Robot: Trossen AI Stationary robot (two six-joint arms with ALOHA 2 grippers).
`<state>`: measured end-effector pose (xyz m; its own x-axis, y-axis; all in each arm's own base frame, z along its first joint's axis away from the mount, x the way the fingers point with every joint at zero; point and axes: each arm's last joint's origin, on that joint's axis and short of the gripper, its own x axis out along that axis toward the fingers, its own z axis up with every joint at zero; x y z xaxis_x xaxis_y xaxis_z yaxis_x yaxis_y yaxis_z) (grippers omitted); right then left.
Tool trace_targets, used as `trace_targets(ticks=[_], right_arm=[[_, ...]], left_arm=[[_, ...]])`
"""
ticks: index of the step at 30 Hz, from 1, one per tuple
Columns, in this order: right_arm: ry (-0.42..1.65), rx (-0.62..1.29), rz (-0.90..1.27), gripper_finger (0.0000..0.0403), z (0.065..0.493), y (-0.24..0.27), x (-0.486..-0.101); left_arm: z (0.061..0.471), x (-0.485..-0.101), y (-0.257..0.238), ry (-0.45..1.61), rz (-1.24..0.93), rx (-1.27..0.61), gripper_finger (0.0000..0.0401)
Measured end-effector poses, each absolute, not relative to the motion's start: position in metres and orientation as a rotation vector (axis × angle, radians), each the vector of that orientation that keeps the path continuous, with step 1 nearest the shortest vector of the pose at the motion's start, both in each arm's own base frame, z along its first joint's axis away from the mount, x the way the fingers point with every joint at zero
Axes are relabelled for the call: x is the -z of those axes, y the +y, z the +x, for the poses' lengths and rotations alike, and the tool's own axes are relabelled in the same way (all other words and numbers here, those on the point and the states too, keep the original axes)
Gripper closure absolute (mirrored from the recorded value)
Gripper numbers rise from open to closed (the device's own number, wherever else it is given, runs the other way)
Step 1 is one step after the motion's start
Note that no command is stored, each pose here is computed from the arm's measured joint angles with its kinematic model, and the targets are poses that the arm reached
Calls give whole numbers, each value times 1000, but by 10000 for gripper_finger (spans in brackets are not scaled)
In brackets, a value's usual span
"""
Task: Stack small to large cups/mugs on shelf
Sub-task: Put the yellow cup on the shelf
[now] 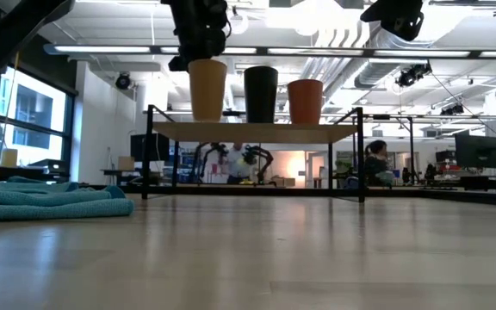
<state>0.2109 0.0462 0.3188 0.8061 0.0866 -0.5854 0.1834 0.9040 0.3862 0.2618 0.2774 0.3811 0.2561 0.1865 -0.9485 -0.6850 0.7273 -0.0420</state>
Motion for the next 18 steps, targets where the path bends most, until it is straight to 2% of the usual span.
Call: trace_targets(ticks=[18], right_arm=[[637, 59, 463, 261, 211, 46, -319]], left_arm=[[266, -372, 283, 1206, -497, -630, 401]])
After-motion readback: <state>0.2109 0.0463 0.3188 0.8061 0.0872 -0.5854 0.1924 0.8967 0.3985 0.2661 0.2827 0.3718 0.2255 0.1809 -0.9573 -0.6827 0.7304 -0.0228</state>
